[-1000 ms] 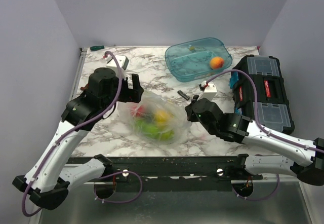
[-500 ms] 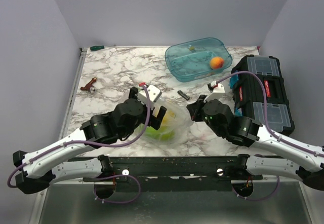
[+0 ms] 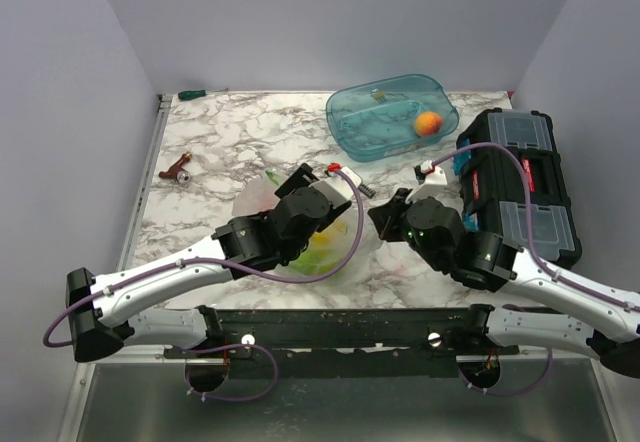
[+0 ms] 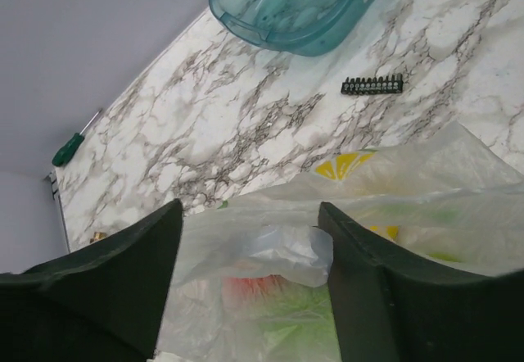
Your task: Take the fake fruits out of the plastic bag
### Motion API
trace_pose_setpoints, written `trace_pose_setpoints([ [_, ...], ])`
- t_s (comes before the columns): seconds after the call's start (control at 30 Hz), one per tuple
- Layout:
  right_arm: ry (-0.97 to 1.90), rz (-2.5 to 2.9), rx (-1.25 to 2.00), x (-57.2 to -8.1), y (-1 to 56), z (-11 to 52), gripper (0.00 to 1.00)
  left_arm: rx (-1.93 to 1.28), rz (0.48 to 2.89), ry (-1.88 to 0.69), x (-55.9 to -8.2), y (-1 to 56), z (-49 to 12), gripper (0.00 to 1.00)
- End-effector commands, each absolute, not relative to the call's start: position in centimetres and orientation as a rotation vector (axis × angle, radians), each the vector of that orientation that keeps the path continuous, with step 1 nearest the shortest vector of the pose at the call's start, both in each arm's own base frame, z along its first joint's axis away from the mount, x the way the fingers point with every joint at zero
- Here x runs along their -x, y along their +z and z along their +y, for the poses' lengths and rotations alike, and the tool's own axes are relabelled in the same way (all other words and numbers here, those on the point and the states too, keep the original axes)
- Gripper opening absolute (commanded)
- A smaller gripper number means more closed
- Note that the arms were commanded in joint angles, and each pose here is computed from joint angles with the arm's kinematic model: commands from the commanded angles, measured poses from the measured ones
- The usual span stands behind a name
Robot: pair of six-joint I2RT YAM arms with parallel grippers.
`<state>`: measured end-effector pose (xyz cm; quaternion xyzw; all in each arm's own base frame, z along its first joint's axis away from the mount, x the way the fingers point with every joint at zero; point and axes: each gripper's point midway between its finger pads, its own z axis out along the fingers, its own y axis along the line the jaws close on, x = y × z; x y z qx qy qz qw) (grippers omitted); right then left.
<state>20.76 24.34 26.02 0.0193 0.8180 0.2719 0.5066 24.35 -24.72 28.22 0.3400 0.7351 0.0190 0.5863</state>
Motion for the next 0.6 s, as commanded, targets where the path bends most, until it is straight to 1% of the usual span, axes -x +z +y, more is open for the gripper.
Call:
trace_pose_setpoints([
  [0.0, 0.698, 1.992, -0.047, -20.5, 25.8, 25.4, 0.01, -0.669, 1.707, 0.129, -25.3, 29.7, -23.3, 0.56],
  [0.07, 0.691, 2.001, -0.042, -20.5, 25.5, 25.5, 0.01, -0.653, 1.709, 0.165, -25.4, 30.0, -22.6, 0.43],
  [0.23, 0.585, 2.002, -0.025, -21.6, 25.5, 25.4, 0.01, -0.620, 1.738, 0.139, -25.1, 30.7, -20.8, 0.00],
  [0.3, 0.516, 1.994, -0.011, -22.4, 26.0, 25.4, 0.01, -0.549, 1.788, 0.114, -25.1, 31.0, -19.3, 0.00],
  [0.37, 0.455, 1.986, 0.010, -23.7, 26.8, 25.4, 0.01, -0.455, 1.844, 0.032, -25.2, 31.9, -18.0, 0.00],
  [0.5, 0.410, 2.005, 0.003, -27.6, 28.5, 25.6, 0.01, -0.267, 1.875, -0.096, -25.7, 34.7, -14.8, 0.00],
  [0.57, 0.436, 2.007, 0.002, -30.0, 29.3, 25.8, 0.01, -0.149, 1.832, -0.037, -26.2, 37.0, -11.8, 0.00],
])
